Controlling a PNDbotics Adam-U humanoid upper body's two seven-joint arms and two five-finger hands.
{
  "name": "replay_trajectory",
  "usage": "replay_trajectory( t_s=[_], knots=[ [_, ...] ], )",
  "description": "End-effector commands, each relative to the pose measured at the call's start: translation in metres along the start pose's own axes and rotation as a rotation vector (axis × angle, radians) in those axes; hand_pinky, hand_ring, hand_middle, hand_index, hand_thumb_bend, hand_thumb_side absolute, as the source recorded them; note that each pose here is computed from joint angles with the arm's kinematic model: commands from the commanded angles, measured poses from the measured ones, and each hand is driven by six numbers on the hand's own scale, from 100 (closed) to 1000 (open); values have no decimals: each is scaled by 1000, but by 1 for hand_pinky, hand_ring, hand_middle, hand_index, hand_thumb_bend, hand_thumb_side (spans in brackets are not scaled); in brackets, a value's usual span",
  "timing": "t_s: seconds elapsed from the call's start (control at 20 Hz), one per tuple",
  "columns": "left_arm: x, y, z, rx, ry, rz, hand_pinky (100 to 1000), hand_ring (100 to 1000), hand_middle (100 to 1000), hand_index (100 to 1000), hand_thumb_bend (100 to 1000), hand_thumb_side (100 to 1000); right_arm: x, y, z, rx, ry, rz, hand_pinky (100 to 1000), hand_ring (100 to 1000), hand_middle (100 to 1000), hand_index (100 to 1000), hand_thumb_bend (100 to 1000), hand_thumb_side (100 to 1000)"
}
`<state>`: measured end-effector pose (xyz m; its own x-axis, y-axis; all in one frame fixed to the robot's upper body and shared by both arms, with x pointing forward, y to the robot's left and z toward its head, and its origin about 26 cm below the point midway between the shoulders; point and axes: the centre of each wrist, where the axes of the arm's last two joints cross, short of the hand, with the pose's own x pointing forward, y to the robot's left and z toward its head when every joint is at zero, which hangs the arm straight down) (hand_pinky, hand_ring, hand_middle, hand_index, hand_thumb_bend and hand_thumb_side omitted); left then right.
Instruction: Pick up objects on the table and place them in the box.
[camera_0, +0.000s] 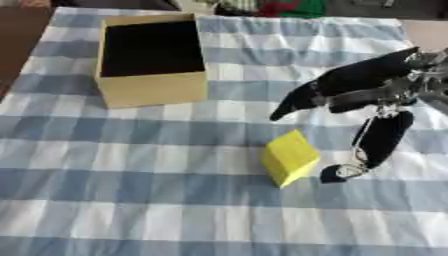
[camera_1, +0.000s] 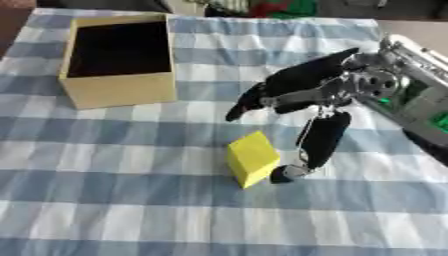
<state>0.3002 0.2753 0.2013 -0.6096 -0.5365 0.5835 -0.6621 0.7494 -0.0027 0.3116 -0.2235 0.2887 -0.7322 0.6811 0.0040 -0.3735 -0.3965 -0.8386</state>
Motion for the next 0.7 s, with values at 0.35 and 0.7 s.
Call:
replay_trajectory(
  t_s=[0.35, 0.7],
  knots=[
    [6, 1, -6, -3, -32, 11, 958, 699, 511, 712, 100, 267, -5, -2, -11, 1, 55, -37, 991, 1000, 919, 1000, 482, 265],
    [6, 1, -6, -3, -30, 13, 958, 699, 510, 712, 100, 268, -11, 3, -21, 17, 71, -62, 989, 1000, 916, 1000, 488, 271]
  ],
)
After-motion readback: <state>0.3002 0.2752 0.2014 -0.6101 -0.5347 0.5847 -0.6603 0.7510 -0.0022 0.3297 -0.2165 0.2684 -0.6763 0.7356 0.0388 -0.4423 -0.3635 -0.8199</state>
